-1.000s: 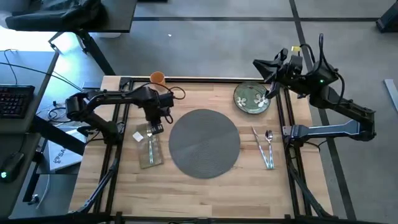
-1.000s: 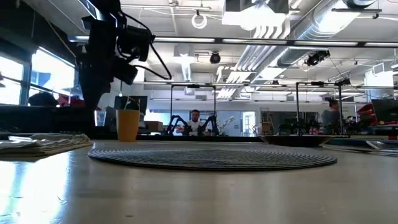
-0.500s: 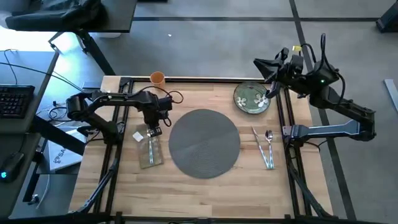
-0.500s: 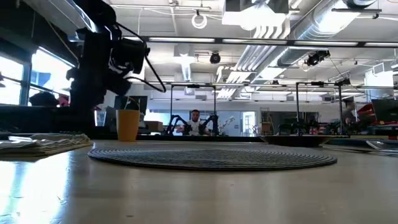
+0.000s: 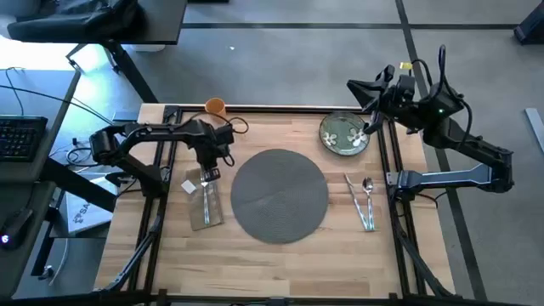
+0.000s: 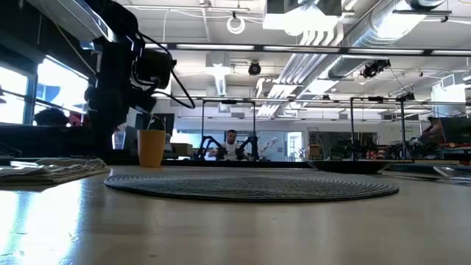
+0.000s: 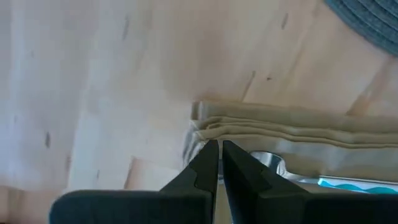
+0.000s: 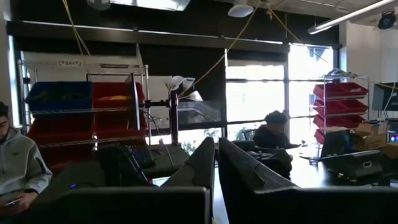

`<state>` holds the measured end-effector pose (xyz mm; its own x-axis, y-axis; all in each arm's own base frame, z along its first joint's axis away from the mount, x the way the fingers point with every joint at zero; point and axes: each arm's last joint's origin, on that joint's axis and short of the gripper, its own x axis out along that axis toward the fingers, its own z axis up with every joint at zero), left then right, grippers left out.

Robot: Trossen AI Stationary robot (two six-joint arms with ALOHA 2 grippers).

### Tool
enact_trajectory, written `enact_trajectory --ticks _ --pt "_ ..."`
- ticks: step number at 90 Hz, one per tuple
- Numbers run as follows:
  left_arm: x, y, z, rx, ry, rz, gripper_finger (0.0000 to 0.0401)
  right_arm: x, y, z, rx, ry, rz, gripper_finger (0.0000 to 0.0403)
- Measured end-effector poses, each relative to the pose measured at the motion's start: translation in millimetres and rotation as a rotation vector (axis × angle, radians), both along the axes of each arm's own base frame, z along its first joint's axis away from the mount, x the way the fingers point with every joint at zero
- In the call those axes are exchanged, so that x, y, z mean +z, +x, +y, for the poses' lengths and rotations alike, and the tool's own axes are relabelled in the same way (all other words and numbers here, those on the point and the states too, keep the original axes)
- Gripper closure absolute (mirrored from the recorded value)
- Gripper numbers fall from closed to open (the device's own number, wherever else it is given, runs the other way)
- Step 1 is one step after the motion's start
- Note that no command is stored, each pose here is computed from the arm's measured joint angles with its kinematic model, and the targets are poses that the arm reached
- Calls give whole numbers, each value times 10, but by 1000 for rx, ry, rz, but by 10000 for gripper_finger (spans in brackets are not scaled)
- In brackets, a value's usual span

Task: Set table place
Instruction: Move the brown table napkin to the left of the gray table mat

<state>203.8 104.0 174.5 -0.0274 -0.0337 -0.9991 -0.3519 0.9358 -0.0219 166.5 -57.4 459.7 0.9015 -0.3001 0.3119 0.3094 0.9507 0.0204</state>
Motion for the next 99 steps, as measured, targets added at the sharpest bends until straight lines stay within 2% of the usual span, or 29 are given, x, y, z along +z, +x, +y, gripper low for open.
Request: enact_trajectory --ticks 18,37,74,99 --pt "-8 -30 43 -2 -11 -2 396 0 0 0 0 0 0 403" --pt "-146 -156 -68 0 -106 62 400 1 0 0 0 0 -1 403" --pt "-87 -44 -6 -1 -59 -26 401 2 -1 0 0 0 -2 403" --pt "-223 -106 -39 -7 -61 -24 401 2 -1 0 -1 -1 -2 403"
